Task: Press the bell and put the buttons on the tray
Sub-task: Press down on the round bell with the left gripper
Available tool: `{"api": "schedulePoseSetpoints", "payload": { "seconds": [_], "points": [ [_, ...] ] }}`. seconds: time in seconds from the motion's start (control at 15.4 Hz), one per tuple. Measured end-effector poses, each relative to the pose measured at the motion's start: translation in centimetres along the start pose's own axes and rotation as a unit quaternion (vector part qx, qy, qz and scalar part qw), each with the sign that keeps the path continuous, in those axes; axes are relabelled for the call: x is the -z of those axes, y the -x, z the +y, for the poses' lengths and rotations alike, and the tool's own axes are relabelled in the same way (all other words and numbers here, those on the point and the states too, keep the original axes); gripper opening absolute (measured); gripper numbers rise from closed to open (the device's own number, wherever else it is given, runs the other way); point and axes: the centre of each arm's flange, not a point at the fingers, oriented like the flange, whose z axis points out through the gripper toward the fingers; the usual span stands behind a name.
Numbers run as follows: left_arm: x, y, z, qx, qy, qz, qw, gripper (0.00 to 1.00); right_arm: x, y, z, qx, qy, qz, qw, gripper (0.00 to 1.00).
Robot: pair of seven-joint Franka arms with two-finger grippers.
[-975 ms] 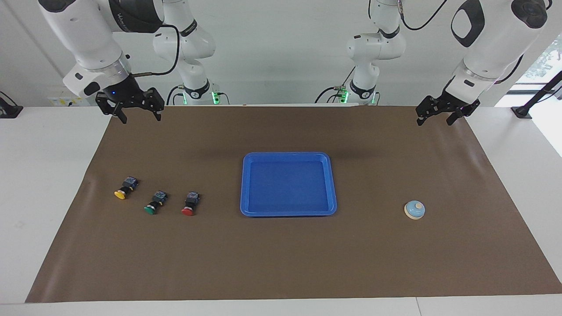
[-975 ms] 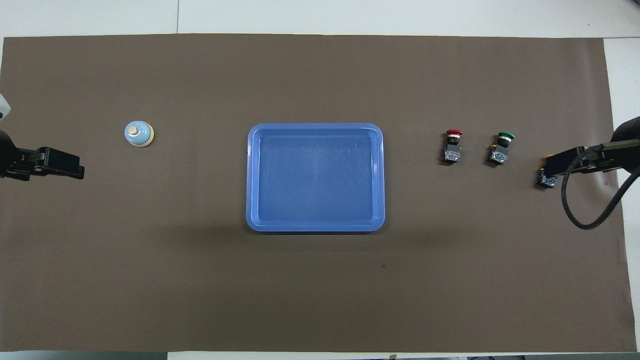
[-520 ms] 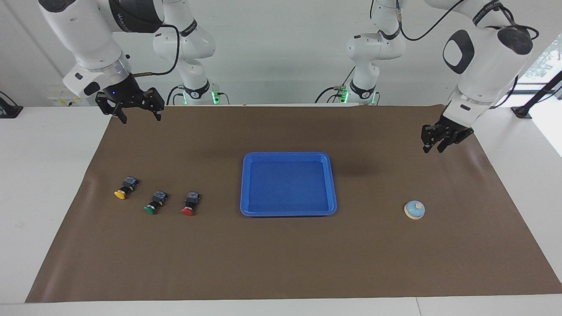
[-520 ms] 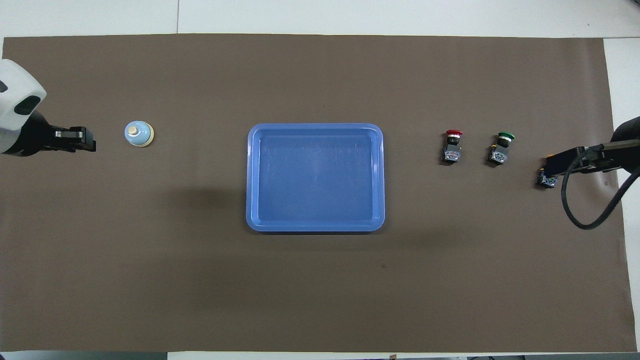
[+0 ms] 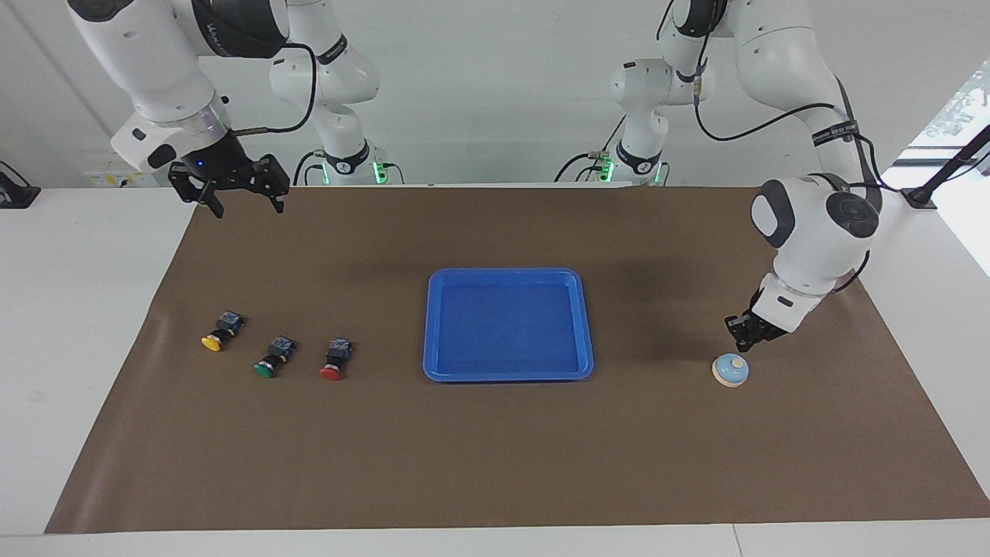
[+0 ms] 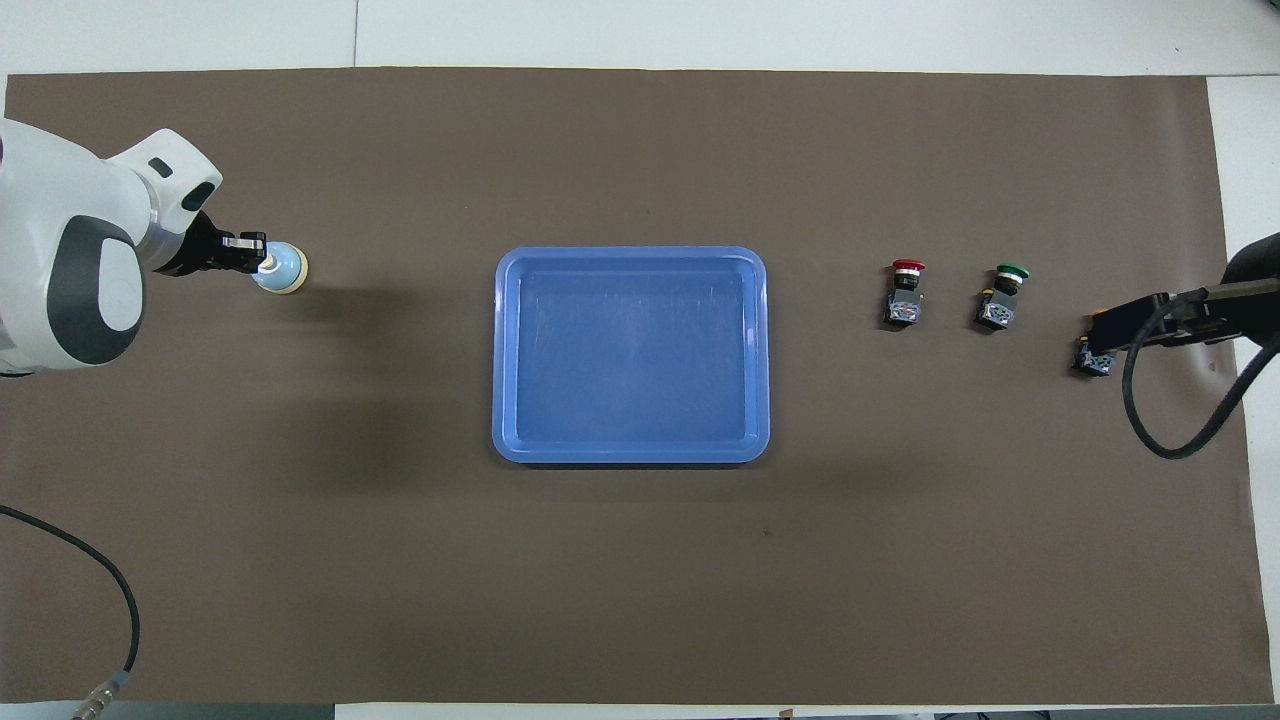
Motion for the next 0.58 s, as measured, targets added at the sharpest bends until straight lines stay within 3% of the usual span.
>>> {"api": "schedulePoseSetpoints", "payload": {
  "seconds": [0.58],
  "points": [
    [-1.12,-0.58,-0.19,0.001,-0.001,0.012,1.000,0.01,0.00,0.00,0.00,0.000,0.000,0.000,1.000,1.00]
  ]
}}
